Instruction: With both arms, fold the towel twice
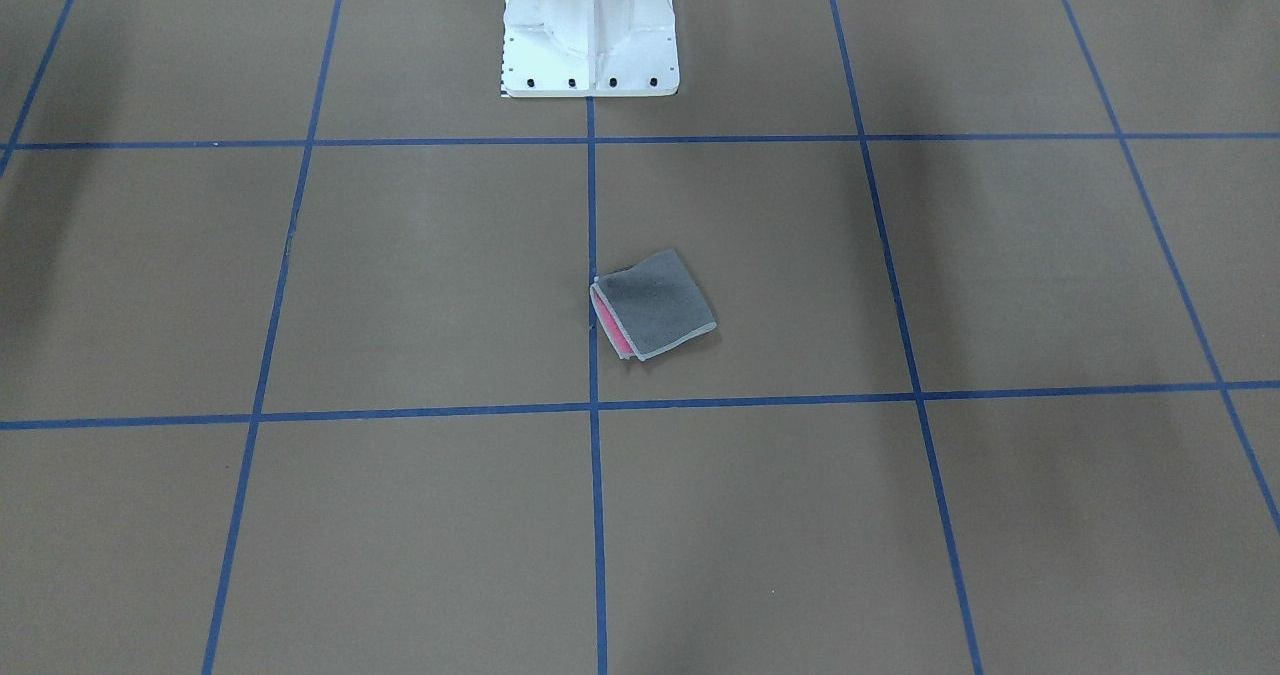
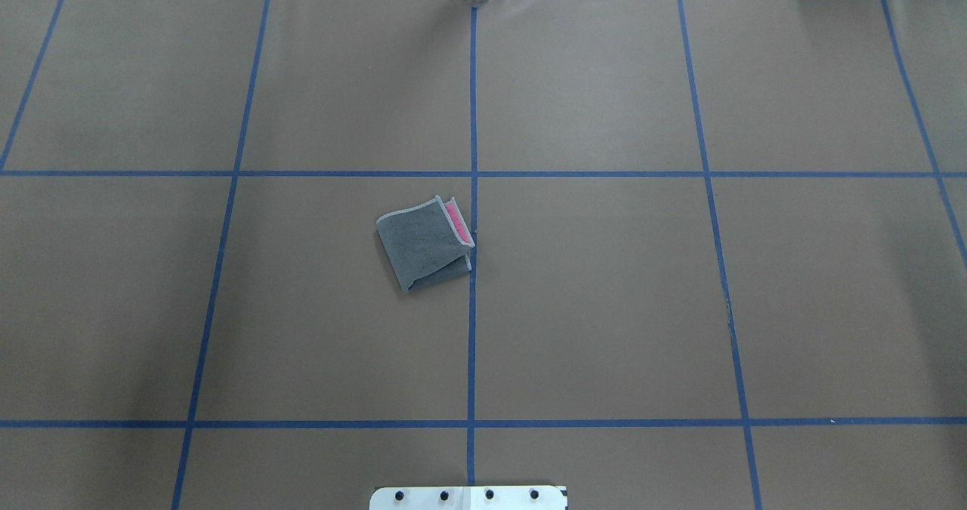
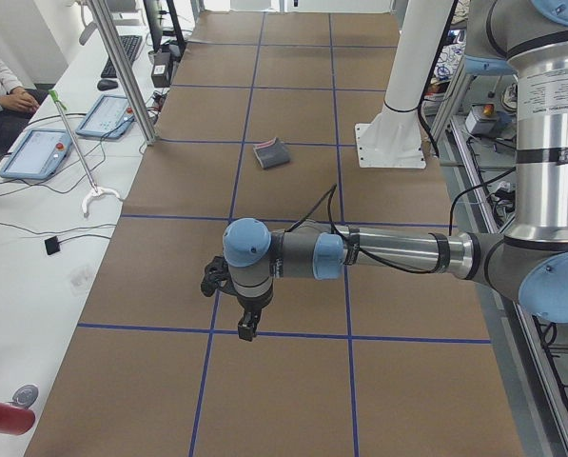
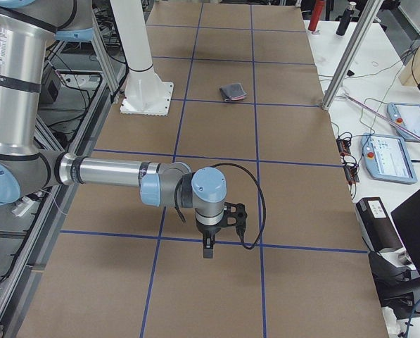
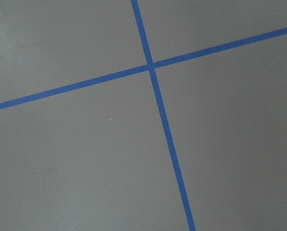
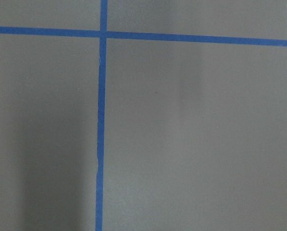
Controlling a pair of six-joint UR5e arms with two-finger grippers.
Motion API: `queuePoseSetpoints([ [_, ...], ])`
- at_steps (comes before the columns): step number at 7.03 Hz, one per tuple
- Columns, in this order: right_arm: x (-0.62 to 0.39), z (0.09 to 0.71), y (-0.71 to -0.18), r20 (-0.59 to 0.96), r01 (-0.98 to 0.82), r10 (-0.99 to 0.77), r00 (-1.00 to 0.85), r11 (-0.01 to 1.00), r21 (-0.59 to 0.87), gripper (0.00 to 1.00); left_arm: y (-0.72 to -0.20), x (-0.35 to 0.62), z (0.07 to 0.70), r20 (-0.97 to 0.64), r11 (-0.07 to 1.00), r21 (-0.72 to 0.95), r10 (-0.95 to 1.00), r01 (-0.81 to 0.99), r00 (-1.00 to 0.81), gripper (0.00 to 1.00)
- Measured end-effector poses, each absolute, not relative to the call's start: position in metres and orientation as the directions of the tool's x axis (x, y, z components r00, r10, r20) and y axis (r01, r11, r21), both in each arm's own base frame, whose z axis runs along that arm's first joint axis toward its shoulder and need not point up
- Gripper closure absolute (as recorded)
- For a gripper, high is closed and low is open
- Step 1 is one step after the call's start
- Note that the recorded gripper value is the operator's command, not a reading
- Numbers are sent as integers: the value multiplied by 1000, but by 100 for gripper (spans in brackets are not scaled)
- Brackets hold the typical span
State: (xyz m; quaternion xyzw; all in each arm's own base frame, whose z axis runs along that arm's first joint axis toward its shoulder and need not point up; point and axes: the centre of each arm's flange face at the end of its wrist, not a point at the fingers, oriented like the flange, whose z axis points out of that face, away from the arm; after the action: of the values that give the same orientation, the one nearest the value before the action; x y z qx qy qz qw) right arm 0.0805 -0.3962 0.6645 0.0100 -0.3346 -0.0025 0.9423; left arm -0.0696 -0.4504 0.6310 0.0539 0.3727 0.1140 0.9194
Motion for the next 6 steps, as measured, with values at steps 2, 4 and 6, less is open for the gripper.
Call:
queuePoseSetpoints([
  [2,81,664,-396,630,-1,-13,776,1000,22,0,-447,-69,634,-675,970,176,244,-169,696,0],
  [4,81,664,-396,630,-1,-13,776,1000,22,0,-445,-69,636,-677,970,173,242,-169,695,0],
  [6,81,665,-396,630,-1,-13,776,1000,21,0,-445,-69,636,-678,971,171,240,-168,695,0],
])
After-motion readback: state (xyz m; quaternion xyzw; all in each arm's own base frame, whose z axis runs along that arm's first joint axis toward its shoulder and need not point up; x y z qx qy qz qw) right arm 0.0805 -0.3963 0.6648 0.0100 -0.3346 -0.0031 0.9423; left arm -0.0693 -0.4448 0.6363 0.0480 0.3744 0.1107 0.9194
